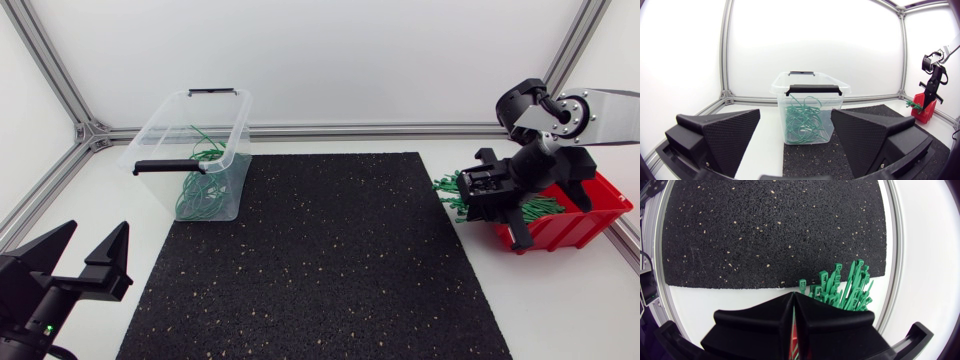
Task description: Take a green cable tie from the red box, thread the tail through the head to close it, then place it in the transparent bin on the left.
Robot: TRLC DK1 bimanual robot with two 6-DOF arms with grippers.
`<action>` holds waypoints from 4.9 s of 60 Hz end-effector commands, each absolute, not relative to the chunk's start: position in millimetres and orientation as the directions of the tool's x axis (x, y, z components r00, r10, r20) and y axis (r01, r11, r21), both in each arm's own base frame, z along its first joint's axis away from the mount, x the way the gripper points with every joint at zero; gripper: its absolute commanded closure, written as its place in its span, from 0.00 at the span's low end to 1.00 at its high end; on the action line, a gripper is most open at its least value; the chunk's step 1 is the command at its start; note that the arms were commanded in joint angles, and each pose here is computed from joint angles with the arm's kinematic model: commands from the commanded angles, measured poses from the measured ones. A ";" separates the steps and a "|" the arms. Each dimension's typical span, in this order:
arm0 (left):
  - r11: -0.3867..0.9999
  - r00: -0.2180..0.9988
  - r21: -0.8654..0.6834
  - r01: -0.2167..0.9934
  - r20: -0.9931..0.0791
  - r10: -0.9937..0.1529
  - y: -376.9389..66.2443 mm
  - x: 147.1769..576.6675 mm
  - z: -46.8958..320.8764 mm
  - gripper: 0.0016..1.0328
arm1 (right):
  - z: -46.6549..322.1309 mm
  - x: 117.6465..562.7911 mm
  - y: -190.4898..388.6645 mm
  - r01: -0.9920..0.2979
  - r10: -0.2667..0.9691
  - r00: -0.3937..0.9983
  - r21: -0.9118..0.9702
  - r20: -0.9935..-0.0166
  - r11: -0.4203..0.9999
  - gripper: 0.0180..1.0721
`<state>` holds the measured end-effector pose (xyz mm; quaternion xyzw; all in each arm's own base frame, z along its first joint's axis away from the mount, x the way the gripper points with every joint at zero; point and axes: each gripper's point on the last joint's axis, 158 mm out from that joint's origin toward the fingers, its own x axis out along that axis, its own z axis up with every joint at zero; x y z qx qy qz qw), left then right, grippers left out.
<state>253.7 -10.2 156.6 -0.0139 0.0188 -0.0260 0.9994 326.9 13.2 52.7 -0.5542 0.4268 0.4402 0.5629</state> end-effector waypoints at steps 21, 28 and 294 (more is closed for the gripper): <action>0.997 0.993 -0.049 0.055 -0.103 -0.060 -12.4 254.2 130.6 0.04 | 102.2 320.9 25.2 -0.952 0.065 0.304 -0.305 -0.950 -0.005 0.95; 0.997 0.993 -0.049 0.055 -0.103 -0.060 -12.4 254.2 130.6 0.04 | 121.4 323.0 30.3 -0.942 0.092 0.334 -0.336 -0.938 0.004 0.95; 0.997 0.990 -0.044 0.067 -0.118 -0.072 -16.9 253.8 126.8 0.04 | 163.2 359.5 304.4 -0.141 0.608 0.569 0.663 -0.554 0.735 0.95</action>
